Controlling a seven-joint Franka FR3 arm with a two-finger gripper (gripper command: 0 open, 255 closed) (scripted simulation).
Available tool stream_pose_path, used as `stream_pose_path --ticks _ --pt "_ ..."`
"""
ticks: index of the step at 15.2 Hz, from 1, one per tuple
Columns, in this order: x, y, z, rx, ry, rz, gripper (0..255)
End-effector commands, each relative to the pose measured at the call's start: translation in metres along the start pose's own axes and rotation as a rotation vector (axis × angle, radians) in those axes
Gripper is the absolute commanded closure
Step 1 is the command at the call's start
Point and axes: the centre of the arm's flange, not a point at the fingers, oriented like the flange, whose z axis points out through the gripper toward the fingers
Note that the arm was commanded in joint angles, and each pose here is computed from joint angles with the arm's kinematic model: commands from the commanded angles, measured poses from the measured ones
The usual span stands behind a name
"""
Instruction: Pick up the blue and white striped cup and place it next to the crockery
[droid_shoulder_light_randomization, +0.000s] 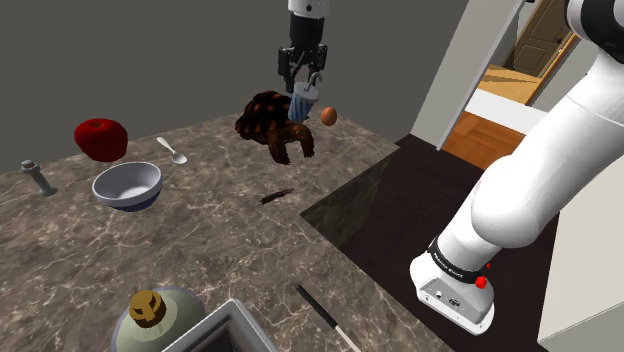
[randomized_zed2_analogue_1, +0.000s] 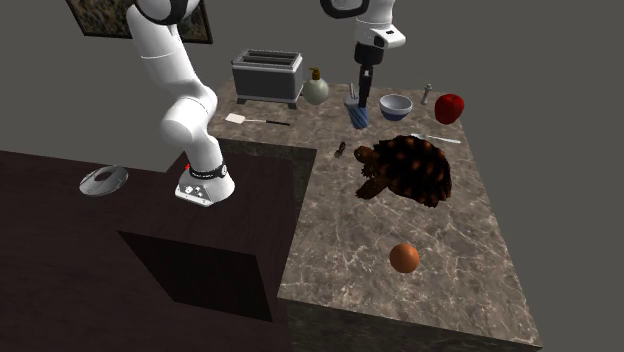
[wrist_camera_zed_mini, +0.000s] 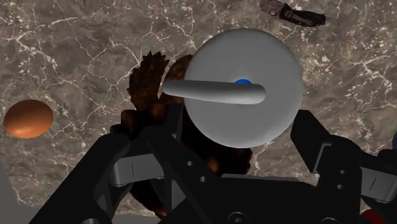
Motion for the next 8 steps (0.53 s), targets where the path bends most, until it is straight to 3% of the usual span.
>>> stream_pose_path --ticks 1,8 --pt "-0.004 -0.029 0.001 0.0 0.001 0.001 255" --pt "-0.012 -0.121 0.01 0.0 0.001 0.001 255"
